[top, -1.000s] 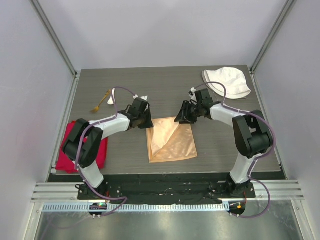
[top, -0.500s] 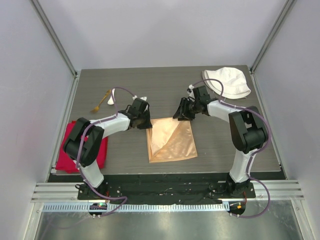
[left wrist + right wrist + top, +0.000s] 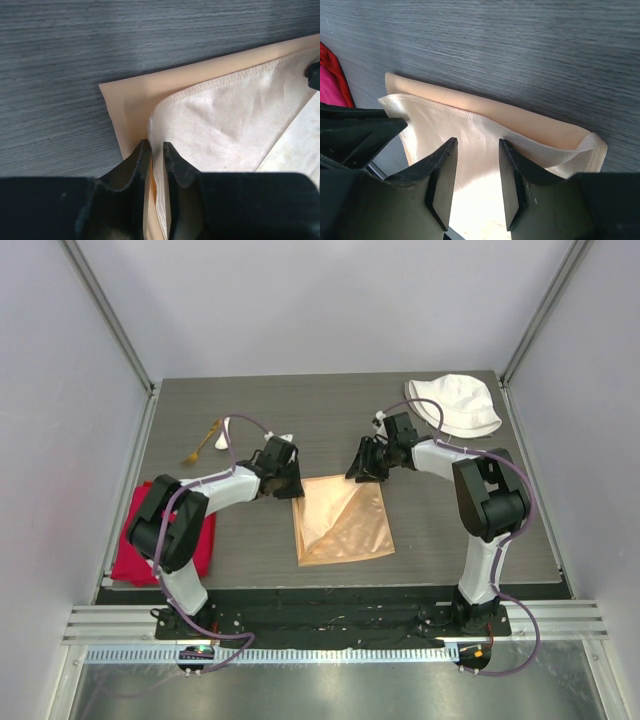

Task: Fold the napkin into a case and place the utensils inside
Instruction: Fold the top corner of the square-folded napkin at the center of the board.

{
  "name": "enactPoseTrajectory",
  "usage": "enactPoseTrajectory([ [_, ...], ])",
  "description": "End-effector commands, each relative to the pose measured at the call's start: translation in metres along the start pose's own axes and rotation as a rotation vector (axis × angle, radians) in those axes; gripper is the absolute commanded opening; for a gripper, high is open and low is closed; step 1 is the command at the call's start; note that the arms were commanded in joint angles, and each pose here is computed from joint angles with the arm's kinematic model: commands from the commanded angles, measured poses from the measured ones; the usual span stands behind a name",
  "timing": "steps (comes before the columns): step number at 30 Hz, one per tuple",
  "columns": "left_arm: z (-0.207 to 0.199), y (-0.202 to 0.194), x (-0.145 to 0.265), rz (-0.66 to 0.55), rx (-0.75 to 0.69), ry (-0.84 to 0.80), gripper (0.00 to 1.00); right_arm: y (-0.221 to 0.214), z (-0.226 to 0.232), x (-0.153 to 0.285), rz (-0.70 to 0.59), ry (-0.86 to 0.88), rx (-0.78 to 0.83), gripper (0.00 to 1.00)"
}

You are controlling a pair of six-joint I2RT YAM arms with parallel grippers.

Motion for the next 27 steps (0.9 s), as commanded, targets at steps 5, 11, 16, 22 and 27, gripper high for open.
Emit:
enactPoseTrajectory([
  [5, -0.013, 0.018, 0.049, -0.124, 0.001, -0.019, 0.40, 0.016, 0.010, 0.002, -0.042, 0.030, 0.060, 0.44],
  [11, -0.029, -0.010, 0.082, -0.080, 0.040, -0.235, 0.23, 0.017, 0.012, -0.002, -0.037, 0.085, 0.037, 0.44],
  [16, -0.042, -0.048, 0.063, 0.068, -0.010, -0.331, 0.10, 0.017, 0.022, -0.009, -0.023, 0.120, 0.039, 0.44],
  [22, -0.040, -0.066, 0.055, 0.093, -0.023, -0.321, 0.06, 0.014, 0.058, -0.020, -0.011, 0.169, 0.094, 0.44],
  [27, -0.031, -0.070, 0.058, 0.083, -0.028, -0.289, 0.06, 0.008, 0.082, -0.045, 0.008, 0.207, 0.093, 0.41],
])
Point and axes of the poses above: each gripper's point midway between its finger pads, its own x axis back along the fingers, its own z axis along the line the jaws close on, y = z × x, the point moved 10 cm from there along x, back along the fingers, and after that the axes turned 12 degrees about x, right-handed, at the moved point
